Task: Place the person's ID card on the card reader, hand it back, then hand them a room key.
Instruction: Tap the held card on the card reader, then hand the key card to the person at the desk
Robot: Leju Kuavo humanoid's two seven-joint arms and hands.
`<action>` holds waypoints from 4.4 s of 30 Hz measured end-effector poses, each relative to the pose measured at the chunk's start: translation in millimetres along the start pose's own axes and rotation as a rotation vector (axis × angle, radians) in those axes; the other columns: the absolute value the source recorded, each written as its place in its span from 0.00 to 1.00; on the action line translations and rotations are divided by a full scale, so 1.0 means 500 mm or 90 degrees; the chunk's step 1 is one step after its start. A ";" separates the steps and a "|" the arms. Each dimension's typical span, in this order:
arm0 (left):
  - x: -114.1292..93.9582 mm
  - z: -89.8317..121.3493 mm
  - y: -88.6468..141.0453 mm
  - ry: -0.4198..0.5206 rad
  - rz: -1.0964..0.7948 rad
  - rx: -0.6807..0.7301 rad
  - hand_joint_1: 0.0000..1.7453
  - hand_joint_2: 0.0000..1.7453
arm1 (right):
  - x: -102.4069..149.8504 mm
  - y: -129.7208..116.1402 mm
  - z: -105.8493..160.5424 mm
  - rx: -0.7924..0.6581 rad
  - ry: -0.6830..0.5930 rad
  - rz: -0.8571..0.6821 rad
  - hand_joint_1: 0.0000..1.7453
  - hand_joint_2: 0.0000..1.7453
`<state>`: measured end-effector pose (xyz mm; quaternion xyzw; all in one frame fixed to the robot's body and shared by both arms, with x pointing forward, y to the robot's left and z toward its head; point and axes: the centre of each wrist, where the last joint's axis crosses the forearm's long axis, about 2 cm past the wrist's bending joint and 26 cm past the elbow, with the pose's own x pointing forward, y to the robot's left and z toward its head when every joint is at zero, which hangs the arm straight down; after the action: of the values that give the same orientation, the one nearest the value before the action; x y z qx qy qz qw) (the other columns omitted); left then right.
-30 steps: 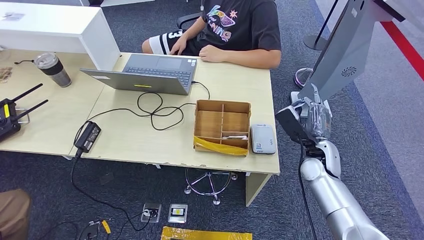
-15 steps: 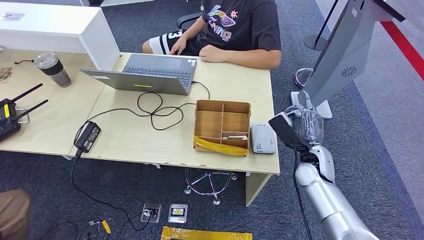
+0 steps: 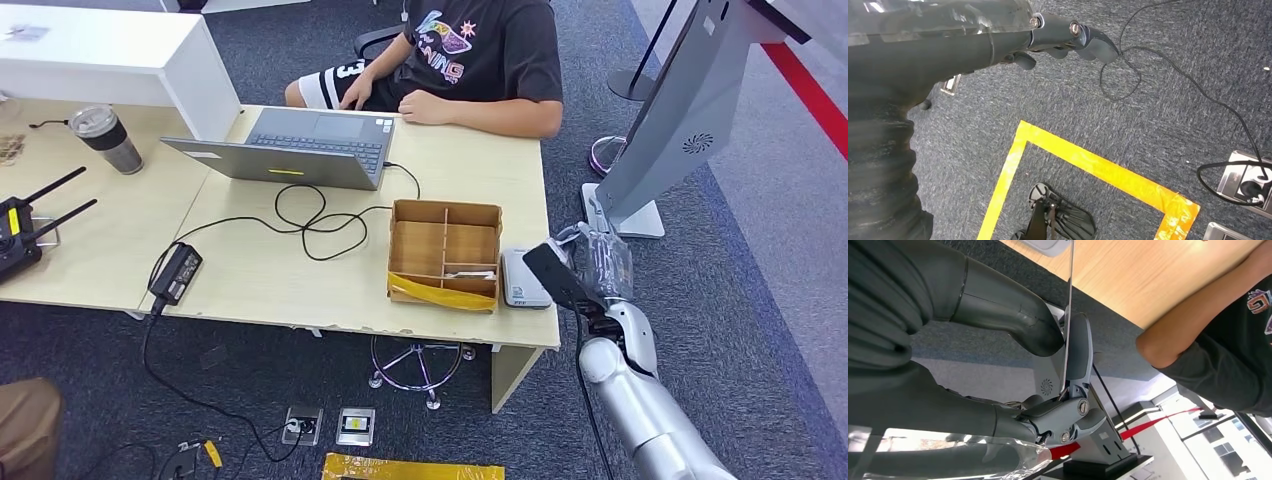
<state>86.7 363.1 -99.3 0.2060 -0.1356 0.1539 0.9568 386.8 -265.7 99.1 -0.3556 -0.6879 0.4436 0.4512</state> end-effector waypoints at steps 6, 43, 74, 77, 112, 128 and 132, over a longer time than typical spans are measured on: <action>0.000 0.000 0.000 0.000 -0.001 0.000 0.00 1.00 | 0.000 0.006 0.004 0.012 0.000 0.005 1.00 1.00; -0.001 0.002 -0.005 0.002 0.001 -0.002 0.00 1.00 | 0.008 0.069 0.049 0.125 0.045 0.014 1.00 1.00; -0.001 0.002 -0.004 0.001 0.001 -0.003 0.00 1.00 | -0.001 0.096 0.082 0.177 0.071 0.021 1.00 1.00; -0.001 0.002 -0.004 0.001 0.001 -0.003 0.00 1.00 | -0.001 0.096 0.083 0.178 0.072 0.021 1.00 1.00; -0.002 0.002 -0.005 0.003 0.005 -0.002 0.00 1.00 | -0.045 -0.045 -0.035 0.025 0.050 0.035 1.00 1.00; -0.002 0.002 -0.005 0.004 0.007 0.001 0.00 1.00 | -0.032 -0.097 -0.066 -0.042 0.023 0.045 1.00 1.00; -0.002 0.002 -0.006 0.005 0.007 0.003 0.00 1.00 | -0.025 -0.112 -0.074 -0.067 0.012 0.033 1.00 1.00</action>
<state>86.4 359.9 -99.7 0.2067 -0.1329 0.1601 0.9560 420.7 -285.8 154.6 -0.4008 -0.6965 0.4148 0.4270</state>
